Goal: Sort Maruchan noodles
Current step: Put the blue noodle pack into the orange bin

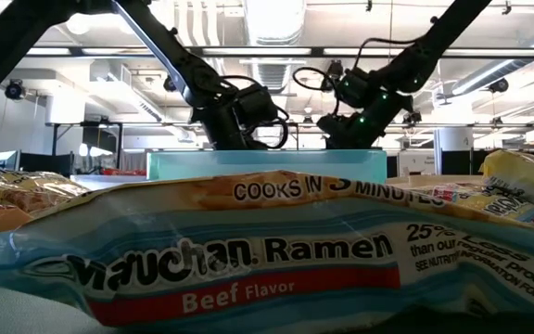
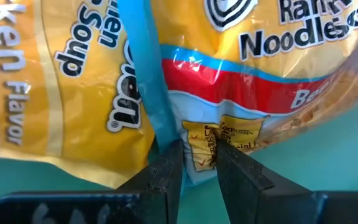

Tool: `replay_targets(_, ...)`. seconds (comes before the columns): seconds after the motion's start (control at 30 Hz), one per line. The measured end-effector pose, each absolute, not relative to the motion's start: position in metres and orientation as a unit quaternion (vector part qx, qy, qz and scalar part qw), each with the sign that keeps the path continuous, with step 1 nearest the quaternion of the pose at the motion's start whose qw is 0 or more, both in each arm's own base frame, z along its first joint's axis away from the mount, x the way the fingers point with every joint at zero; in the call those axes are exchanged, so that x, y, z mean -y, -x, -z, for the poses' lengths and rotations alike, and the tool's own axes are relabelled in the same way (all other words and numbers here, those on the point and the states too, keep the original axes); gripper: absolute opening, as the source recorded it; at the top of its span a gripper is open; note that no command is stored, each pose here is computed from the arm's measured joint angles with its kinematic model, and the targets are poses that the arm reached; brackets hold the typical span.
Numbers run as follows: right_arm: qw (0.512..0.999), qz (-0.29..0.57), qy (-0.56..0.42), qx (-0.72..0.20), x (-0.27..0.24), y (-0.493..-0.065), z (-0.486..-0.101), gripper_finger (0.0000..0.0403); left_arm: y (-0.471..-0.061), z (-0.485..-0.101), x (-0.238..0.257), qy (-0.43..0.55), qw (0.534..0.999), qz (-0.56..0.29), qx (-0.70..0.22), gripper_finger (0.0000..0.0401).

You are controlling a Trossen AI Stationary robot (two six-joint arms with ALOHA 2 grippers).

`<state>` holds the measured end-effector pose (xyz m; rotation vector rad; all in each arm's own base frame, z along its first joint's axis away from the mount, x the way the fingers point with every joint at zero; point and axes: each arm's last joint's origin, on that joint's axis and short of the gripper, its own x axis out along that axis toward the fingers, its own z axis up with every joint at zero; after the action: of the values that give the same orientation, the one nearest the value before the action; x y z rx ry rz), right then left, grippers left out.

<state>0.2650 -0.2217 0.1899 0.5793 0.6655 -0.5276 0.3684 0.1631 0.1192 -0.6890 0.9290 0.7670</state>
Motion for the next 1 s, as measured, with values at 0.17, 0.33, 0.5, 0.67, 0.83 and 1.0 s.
replay_targets(0.17, 0.877, 0.243, -0.298, -0.289, 0.233, -0.258, -0.193, 0.0201, -0.367, -0.118, -0.162, 0.313, 0.765, -0.357, -0.435, 0.0077)
replay_targets(0.33, 0.884, 0.232, -0.305, -0.267, 0.236, -0.259, -0.196, 0.0201, -0.367, -0.118, -0.162, 0.308, 0.766, -0.357, -0.437, 0.0077)
replay_targets(0.5, 0.88, 0.235, -0.316, -0.265, 0.24, -0.264, -0.186, 0.0201, -0.367, -0.118, -0.162, 0.307, 0.766, -0.357, -0.437, 0.0077)
replay_targets(0.67, 0.873, 0.221, -0.343, -0.268, 0.244, -0.269, -0.169, 0.0201, -0.367, -0.118, -0.162, 0.307, 0.766, -0.357, -0.437, 0.0077)
replay_targets(0.83, 0.875, 0.204, -0.354, -0.259, 0.244, -0.273, -0.165, 0.0201, -0.367, -0.118, -0.162, 0.304, 0.767, -0.356, -0.439, 0.0077)
replay_targets(1.0, 0.877, 0.199, -0.352, -0.259, 0.243, -0.277, -0.163, 0.0201, -0.367, -0.118, -0.162, 0.303, 0.768, -0.355, -0.439, 0.0077)
